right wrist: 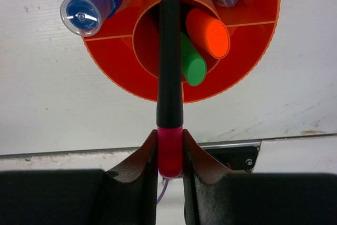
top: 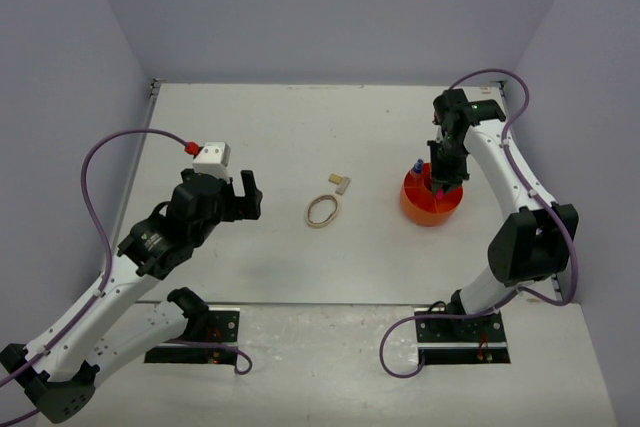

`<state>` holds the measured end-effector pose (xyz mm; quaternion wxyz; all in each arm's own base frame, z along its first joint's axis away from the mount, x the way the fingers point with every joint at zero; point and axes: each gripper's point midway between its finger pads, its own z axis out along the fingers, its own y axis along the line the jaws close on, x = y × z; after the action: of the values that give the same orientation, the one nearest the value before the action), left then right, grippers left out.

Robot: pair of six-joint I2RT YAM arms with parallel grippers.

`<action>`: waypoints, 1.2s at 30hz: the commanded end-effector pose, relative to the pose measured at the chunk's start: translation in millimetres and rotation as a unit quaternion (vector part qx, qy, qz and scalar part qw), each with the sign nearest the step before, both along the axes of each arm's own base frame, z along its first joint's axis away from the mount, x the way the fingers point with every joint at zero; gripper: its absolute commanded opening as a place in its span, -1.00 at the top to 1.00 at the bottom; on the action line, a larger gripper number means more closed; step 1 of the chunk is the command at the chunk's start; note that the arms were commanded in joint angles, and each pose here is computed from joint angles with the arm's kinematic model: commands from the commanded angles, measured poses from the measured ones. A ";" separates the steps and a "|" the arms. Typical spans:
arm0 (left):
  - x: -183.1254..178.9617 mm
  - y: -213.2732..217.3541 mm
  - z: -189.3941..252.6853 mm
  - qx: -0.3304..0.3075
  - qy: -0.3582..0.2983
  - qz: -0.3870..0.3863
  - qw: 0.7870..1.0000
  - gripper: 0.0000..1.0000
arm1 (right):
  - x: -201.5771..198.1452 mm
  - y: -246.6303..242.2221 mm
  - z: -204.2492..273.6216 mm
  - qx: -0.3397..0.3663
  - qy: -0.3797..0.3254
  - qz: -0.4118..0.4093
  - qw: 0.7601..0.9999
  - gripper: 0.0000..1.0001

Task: Sort the stationery into containers
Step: Place the pen in the storage box, then pick up the stationery from the center of the board.

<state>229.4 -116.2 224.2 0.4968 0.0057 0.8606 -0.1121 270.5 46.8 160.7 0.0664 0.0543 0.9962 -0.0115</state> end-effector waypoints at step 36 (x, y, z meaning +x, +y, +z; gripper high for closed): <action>2.6 1.0 10.9 -0.006 -0.027 -0.004 1.000 -1.00 | 19.2 -4.9 32.6 -0.016 -0.038 -0.007 0.999 -0.57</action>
<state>226.2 -114.0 231.6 0.5081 0.0025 0.8527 -0.1215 284.6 47.0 163.8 0.0721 0.0546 0.9958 -0.0162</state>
